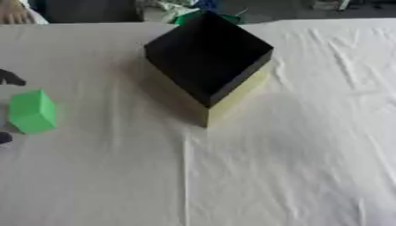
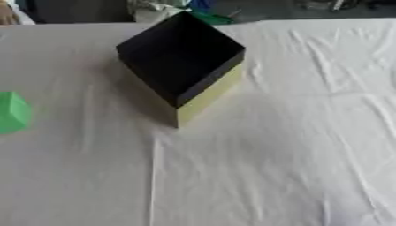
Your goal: Pick up objects on the table and place them in the box.
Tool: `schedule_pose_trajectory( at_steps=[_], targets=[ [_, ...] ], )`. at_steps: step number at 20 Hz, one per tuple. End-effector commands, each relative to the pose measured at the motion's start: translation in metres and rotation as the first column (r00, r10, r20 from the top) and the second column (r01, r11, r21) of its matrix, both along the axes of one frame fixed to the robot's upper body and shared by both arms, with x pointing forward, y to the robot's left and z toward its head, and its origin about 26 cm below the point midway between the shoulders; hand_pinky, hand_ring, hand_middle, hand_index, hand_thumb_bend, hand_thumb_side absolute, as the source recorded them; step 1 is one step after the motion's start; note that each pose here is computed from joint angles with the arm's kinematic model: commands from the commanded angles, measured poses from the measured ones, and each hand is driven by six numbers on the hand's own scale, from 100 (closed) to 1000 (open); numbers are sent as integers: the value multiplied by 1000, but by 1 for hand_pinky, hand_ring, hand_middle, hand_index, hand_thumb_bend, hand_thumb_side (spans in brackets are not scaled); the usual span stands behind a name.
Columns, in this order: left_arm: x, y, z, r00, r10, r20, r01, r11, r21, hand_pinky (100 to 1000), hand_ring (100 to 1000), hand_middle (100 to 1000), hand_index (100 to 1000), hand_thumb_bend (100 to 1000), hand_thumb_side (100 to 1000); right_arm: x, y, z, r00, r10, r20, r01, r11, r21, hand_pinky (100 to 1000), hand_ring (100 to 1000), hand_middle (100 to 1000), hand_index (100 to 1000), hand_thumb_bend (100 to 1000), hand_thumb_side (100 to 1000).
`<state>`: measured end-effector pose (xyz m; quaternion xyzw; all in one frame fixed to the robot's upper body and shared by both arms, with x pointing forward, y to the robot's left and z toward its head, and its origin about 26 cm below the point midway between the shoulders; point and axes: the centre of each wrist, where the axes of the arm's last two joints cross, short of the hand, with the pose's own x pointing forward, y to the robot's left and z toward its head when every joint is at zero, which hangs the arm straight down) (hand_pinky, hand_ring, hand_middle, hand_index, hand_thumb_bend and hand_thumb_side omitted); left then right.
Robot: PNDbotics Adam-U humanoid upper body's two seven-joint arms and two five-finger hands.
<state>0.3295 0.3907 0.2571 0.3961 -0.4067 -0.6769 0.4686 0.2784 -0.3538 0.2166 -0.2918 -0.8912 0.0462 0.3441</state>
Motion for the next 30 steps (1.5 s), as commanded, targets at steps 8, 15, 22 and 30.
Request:
schedule_pose_trajectory(
  at_steps=[8, 15, 22, 30],
  targets=[
    [9, 20, 5, 994, 108, -1, -108, 994, -13, 884, 955, 922, 1000, 465, 349, -1, 2, 9, 1000, 14, 19, -13, 1000, -13, 677, 738, 747, 810, 100, 1000],
    [22, 21, -3, 994, 103, -36, -105, 993, -58, 883, 963, 923, 1000, 460, 361, -1, 3, 7, 1000, 18, 15, -18, 1000, 2, 676, 736, 743, 808, 100, 1000],
    [37, 16, -2, 995, 96, -6, -96, 994, -51, 887, 970, 926, 1000, 463, 347, 0, 5, 6, 999, 32, 7, -32, 999, 5, 675, 734, 741, 808, 100, 1000],
    [54, 11, -10, 997, 53, -57, -58, 995, -76, 883, 968, 900, 973, 429, 369, 1, 7, 5, 999, 40, 4, -40, 999, 15, 675, 734, 740, 808, 100, 1000]
  ],
)
